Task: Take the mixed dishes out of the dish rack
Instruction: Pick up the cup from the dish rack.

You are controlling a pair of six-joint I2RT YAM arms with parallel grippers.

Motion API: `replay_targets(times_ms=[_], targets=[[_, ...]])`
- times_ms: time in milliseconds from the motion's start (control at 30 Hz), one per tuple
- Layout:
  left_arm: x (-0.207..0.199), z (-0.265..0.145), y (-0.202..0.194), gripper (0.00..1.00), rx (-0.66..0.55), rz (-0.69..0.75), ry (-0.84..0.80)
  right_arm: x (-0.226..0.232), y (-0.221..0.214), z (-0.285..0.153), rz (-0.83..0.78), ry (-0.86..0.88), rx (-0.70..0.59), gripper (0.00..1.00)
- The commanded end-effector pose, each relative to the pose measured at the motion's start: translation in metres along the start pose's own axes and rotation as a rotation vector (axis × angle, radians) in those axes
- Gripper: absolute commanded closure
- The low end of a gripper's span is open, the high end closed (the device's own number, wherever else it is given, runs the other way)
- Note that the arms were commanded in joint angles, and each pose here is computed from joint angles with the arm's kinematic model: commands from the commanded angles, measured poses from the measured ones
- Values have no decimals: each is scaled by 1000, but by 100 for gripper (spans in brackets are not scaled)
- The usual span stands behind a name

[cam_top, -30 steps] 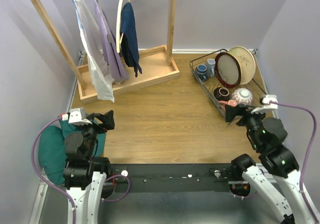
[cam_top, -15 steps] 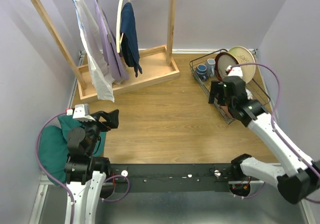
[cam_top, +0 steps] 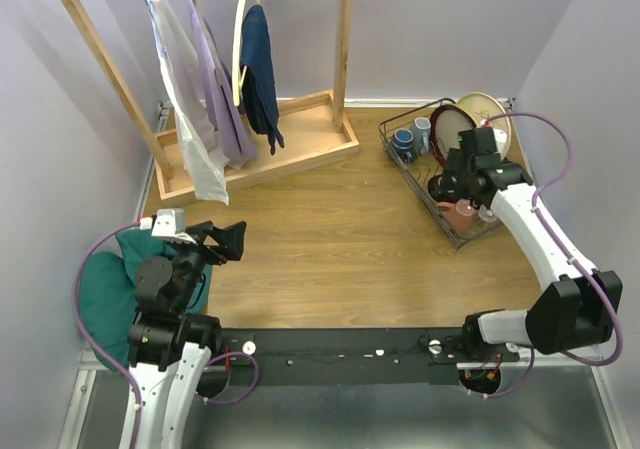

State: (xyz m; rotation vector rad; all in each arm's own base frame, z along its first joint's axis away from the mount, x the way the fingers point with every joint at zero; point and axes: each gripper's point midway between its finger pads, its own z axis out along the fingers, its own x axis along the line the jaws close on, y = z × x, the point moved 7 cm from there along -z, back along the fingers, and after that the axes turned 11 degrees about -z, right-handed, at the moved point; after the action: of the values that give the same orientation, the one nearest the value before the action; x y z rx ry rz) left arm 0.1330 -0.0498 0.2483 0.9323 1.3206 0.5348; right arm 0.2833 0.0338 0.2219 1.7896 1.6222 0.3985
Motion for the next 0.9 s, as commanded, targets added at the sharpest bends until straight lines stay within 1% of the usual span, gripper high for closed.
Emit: replay_targets(times_ms=[0,67,133,233,267,300,333,567,600,767,867], targets=[[-3,12,-10,1,84,1,-55,-12,-16,10,60,13,119,0],[-5,15,-7,1,59,5,-76,-13,-24,15,72,19,151,0],[-3,19,-8,1,61,1,-67,-14,-33,20,76,34,186,0],[-3,23,-11,1,79,-3,-68,-13,-37,25,90,64,184,1],[-3,23,-12,1,82,-3,-70,-14,-37,26,96,73,185,2],[-3,23,-11,1,79,-4,-71,-12,-36,27,101,97,180,6],[-3,22,-12,1,84,-3,-70,-12,-37,29,99,99,189,7],[-4,24,-14,1,98,-2,-79,-9,-42,36,80,141,193,12],[-4,24,-15,1,102,-2,-80,-7,-42,37,77,154,193,14],[-4,25,-16,1,106,-2,-83,-8,-48,37,30,166,216,15],[-5,25,-17,1,110,-1,-86,-10,-51,37,10,163,194,14]])
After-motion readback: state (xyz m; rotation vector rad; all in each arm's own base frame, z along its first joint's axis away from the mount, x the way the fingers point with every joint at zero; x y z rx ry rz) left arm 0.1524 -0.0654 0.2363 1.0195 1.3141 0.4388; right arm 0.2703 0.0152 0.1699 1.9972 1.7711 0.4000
